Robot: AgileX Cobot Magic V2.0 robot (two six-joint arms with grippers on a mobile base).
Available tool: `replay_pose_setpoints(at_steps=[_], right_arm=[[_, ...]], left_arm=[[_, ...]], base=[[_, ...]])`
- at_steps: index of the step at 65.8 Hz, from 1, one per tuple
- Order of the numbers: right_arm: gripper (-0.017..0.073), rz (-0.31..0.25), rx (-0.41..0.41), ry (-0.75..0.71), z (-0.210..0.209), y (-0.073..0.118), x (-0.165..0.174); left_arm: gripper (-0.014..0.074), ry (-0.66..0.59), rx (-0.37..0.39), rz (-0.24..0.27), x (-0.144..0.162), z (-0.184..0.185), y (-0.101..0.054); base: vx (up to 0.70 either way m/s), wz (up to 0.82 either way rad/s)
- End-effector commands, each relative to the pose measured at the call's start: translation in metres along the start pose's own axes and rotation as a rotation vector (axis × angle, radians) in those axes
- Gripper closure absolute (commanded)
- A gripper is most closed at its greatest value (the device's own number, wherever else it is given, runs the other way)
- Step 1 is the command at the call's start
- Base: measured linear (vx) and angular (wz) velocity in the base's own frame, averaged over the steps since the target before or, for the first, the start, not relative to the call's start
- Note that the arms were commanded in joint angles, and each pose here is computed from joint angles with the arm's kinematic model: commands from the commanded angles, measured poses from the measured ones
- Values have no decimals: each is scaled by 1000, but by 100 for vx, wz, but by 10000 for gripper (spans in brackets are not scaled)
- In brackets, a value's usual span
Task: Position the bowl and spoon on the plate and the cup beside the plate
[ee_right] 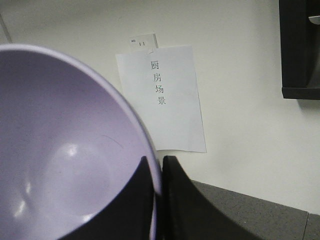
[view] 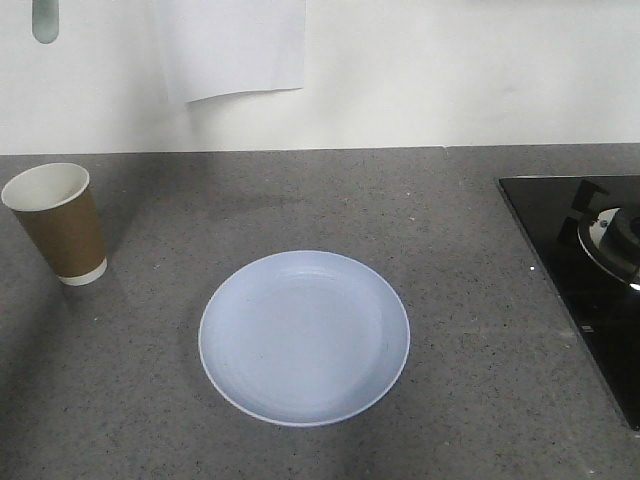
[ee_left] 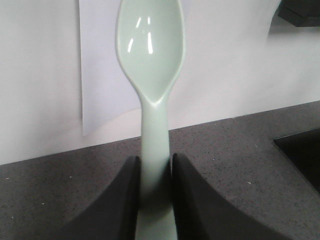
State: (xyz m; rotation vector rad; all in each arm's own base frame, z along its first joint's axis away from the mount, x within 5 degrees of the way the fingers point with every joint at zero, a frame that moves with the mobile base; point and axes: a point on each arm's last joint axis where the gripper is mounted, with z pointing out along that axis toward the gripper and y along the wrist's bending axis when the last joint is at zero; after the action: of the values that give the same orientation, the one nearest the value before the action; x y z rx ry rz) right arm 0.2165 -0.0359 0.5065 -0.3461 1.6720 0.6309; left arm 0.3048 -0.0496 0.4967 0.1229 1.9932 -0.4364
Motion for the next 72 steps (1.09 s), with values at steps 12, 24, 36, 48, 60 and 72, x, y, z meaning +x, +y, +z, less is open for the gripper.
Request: replay_pose_setpoints(at_steps=[12, 24, 36, 48, 60, 72], right_arm=[[564, -30, -27, -87, -7, 15, -14], [564, -30, -27, -87, -7, 15, -14], [564, -30, -27, -87, -7, 15, -14], [564, -30, -27, -87, -7, 15, -14], [564, -30, -27, -87, -7, 15, -14], [564, -30, -27, -87, -7, 15, -14]], left_arm=[[599, -113, 28, 1, -14, -19, -10], [599, -113, 28, 1, -14, -19, -10], [599, -113, 28, 1, -14, -19, -10], [599, -113, 28, 1, -14, -19, -10], [599, -113, 28, 1, -14, -19, -10], [599, -113, 28, 1, -14, -19, -10]], base=[[0, 0], [0, 0], [0, 2], [-1, 3], [0, 0], [0, 0]])
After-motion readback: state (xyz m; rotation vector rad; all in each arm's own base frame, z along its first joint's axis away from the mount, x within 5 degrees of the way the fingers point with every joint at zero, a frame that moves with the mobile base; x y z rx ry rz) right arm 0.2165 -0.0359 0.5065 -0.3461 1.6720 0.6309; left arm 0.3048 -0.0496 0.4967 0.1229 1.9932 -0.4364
